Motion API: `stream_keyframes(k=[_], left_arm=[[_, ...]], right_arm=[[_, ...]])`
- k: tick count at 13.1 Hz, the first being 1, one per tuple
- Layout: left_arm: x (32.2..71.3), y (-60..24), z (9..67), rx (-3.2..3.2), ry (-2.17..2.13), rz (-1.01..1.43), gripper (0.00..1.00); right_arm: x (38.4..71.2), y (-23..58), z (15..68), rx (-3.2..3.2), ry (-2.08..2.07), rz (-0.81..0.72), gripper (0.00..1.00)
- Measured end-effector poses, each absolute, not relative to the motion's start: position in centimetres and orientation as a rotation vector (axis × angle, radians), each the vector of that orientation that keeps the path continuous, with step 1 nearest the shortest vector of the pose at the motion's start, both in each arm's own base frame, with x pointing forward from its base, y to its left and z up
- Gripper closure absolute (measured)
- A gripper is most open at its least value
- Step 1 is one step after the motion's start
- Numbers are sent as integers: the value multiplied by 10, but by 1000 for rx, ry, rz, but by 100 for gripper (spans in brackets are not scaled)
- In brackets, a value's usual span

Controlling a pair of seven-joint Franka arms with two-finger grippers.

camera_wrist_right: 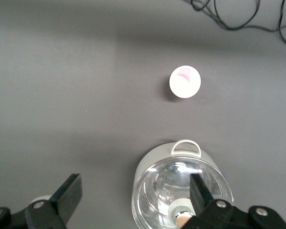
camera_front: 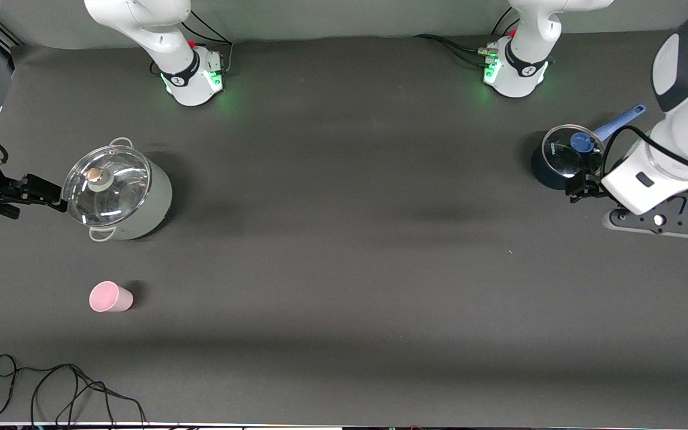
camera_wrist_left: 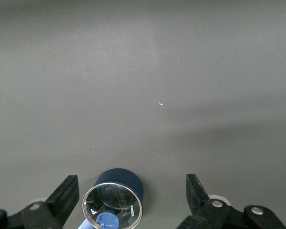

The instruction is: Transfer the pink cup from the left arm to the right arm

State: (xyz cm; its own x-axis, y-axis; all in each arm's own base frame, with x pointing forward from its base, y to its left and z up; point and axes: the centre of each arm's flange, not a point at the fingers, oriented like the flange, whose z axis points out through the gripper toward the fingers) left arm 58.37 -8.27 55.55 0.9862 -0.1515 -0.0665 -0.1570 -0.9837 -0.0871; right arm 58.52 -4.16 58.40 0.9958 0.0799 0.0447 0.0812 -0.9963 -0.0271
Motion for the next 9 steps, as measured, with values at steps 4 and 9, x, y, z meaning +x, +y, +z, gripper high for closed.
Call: stream_keyframes(k=[4, 9], left_arm=[[566, -74, 560, -3037, 230, 9, 0], [546, -71, 579, -3035, 301, 56, 0]], right_arm=[[581, -40, 609, -3120, -8, -95, 0], [578, -29, 609, -3117, 26, -64, 0]])
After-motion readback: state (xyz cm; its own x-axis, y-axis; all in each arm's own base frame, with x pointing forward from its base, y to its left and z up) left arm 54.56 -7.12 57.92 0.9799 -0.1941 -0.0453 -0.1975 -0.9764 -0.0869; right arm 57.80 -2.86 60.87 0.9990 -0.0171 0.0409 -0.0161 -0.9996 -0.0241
